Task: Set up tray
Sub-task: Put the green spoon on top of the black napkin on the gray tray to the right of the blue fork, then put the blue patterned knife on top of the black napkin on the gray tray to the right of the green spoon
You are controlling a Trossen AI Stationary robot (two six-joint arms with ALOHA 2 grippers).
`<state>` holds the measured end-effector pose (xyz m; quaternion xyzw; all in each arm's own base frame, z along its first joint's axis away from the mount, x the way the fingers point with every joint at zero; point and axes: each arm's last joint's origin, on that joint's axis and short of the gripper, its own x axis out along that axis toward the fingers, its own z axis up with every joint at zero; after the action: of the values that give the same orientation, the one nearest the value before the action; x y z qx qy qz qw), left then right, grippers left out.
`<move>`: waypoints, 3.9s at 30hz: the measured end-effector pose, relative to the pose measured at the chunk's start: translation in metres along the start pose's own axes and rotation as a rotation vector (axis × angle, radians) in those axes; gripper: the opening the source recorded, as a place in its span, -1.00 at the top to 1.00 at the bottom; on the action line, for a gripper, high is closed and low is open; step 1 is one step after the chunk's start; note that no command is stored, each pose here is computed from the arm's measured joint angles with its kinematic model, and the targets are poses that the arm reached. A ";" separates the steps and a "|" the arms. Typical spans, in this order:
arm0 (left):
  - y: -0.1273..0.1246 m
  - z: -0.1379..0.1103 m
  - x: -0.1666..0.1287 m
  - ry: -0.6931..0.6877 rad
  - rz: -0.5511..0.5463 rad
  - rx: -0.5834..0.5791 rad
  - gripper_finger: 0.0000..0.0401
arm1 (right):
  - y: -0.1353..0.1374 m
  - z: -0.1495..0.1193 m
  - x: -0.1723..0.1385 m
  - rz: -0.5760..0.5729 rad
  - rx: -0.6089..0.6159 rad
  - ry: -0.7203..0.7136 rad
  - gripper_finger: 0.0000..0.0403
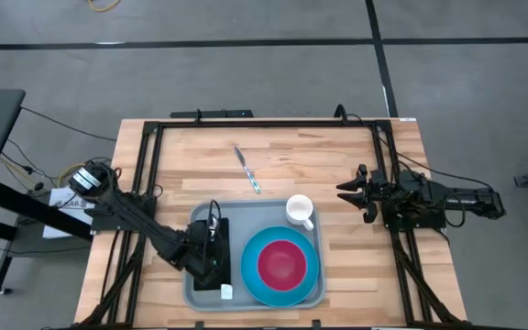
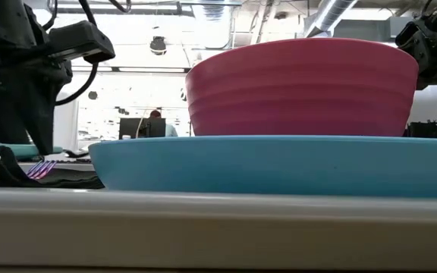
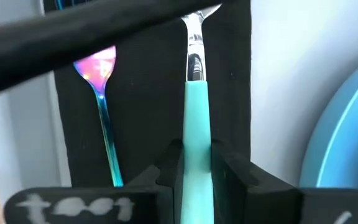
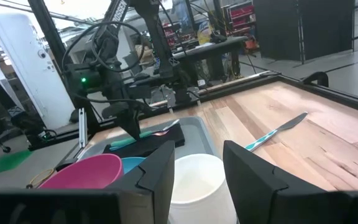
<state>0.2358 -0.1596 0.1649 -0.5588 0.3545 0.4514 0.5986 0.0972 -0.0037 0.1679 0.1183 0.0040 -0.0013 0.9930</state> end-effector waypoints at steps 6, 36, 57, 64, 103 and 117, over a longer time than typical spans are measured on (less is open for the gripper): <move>0.005 -0.008 -0.003 0.032 0.003 -0.016 0.77 | 0.000 0.000 0.000 0.000 0.000 0.000 0.36; 0.009 -0.011 -0.004 0.028 0.017 -0.022 0.71 | 0.000 0.000 0.000 0.000 0.000 0.000 0.36; 0.008 -0.011 -0.005 0.037 0.007 -0.024 0.49 | 0.000 0.000 0.000 0.000 0.000 0.000 0.36; 0.008 -0.011 -0.005 0.036 0.007 -0.025 0.25 | 0.000 0.000 0.000 0.000 0.000 0.000 0.36; -0.066 0.254 0.011 -0.023 -0.224 0.153 0.29 | 0.000 0.000 0.000 0.000 0.000 0.000 0.36; -0.079 0.272 0.056 -0.028 -0.280 -0.146 0.29 | 0.000 0.000 0.000 0.000 0.000 0.000 0.36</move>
<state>0.3069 0.1197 0.1737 -0.6383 0.2309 0.3957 0.6186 0.0972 -0.0037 0.1678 0.1182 0.0040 -0.0016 0.9930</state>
